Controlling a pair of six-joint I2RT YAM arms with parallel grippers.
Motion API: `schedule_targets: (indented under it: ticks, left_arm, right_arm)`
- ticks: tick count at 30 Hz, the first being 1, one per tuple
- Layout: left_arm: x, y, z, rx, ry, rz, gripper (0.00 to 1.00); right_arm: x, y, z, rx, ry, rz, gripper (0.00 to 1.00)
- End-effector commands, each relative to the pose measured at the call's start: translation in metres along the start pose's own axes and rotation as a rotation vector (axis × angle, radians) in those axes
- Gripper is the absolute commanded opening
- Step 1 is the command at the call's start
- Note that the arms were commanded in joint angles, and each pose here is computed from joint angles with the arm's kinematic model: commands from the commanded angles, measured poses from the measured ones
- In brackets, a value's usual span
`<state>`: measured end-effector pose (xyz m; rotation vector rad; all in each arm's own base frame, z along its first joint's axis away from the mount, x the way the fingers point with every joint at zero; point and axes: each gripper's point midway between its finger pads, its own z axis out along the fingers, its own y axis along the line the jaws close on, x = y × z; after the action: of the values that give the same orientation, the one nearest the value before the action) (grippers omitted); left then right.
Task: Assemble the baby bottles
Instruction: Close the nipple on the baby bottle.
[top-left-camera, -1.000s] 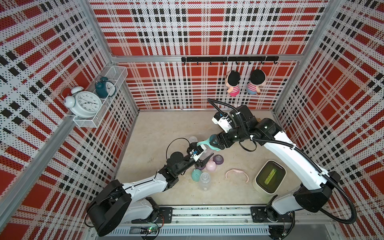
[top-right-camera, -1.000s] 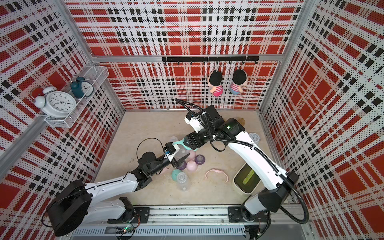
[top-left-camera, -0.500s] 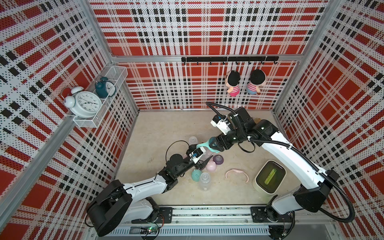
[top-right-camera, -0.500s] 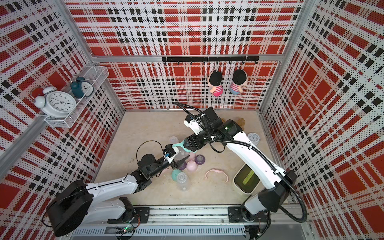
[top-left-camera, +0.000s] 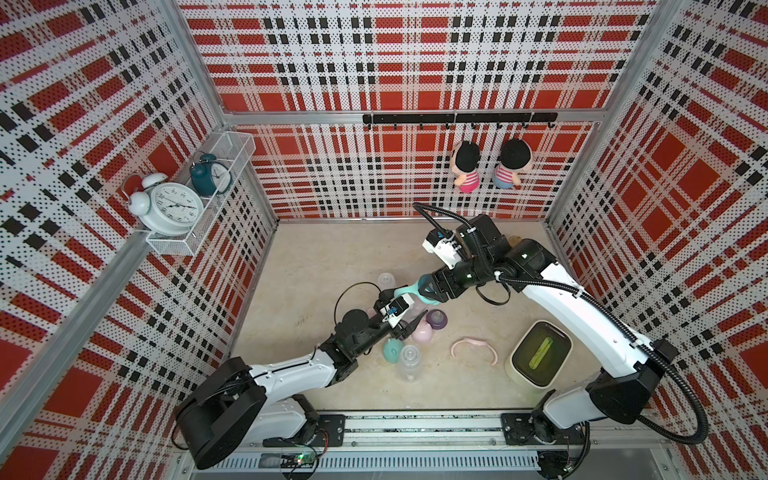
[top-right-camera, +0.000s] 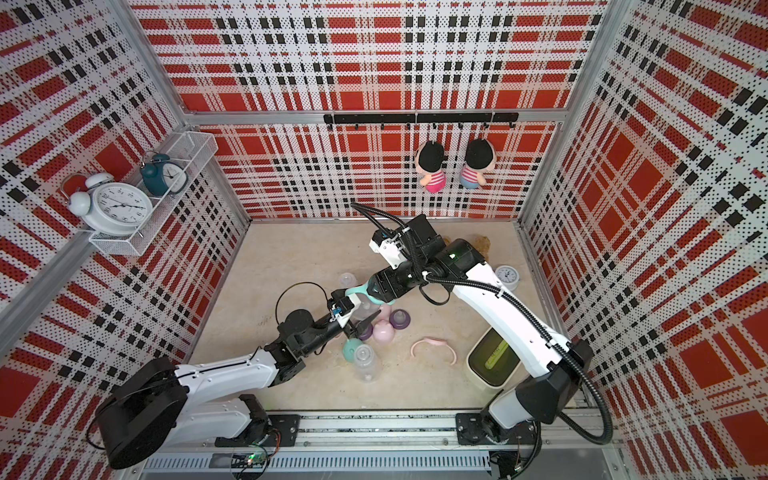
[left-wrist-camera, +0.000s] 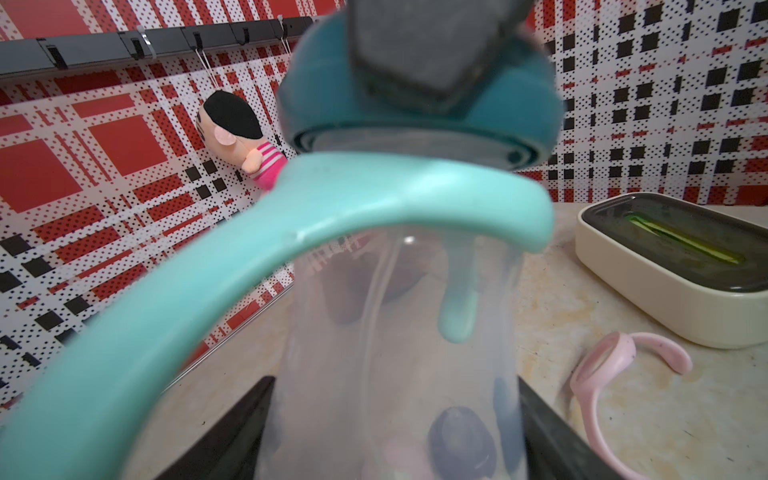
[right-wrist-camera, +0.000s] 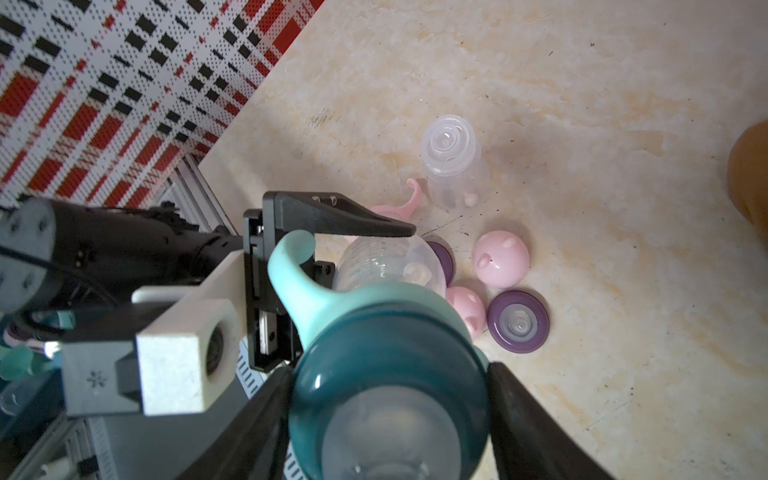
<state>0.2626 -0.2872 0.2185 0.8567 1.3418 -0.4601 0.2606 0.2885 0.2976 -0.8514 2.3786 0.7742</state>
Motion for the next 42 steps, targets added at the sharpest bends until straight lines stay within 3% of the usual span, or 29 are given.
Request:
schedule_targets:
  ticks: [1, 6, 12, 15, 18, 21, 30, 36, 42]
  left_arm:
    - [-0.045, 0.015, 0.012, -0.115, -0.114, -0.019, 0.00]
    - [-0.050, 0.017, 0.026, -0.185, -0.096, -0.015, 0.00]
    - [-0.055, 0.017, 0.037, -0.188, -0.091, -0.023, 0.00]
    - [-0.054, 0.015, 0.040, -0.175, -0.086, -0.024, 0.00]
    - [-0.052, 0.012, 0.044, -0.157, -0.075, -0.023, 0.00]
    - [-0.050, 0.010, 0.046, -0.121, -0.064, -0.026, 0.00]
    - [-0.060, 0.019, 0.041, 0.040, -0.118, -0.109, 0.00]
    - [-0.068, 0.019, 0.029, 0.122, -0.157, -0.119, 0.00]
    - [-0.071, 0.012, 0.016, 0.270, -0.179, -0.179, 0.00]
  right_arm:
    - [0.000, -0.006, 0.002, 0.022, -0.004, 0.160, 0.66]
    - [-0.005, -0.016, -0.001, 0.081, -0.053, 0.401, 0.65]
    - [-0.013, -0.024, -0.014, 0.134, -0.090, 0.583, 0.66]
    - [-0.017, -0.021, -0.013, 0.119, -0.079, 0.590, 0.77]
    - [-0.028, -0.017, -0.022, 0.114, -0.108, 0.533, 0.93]
    - [-0.043, -0.015, -0.046, 0.127, -0.216, 0.450, 0.99]
    - [-0.054, 0.008, -0.098, 0.044, -0.523, 0.125, 0.95]
    - [-0.040, 0.014, -0.080, 0.007, -0.493, -0.029, 0.95]
    - [-0.022, 0.023, -0.075, -0.039, -0.558, -0.202, 0.92]
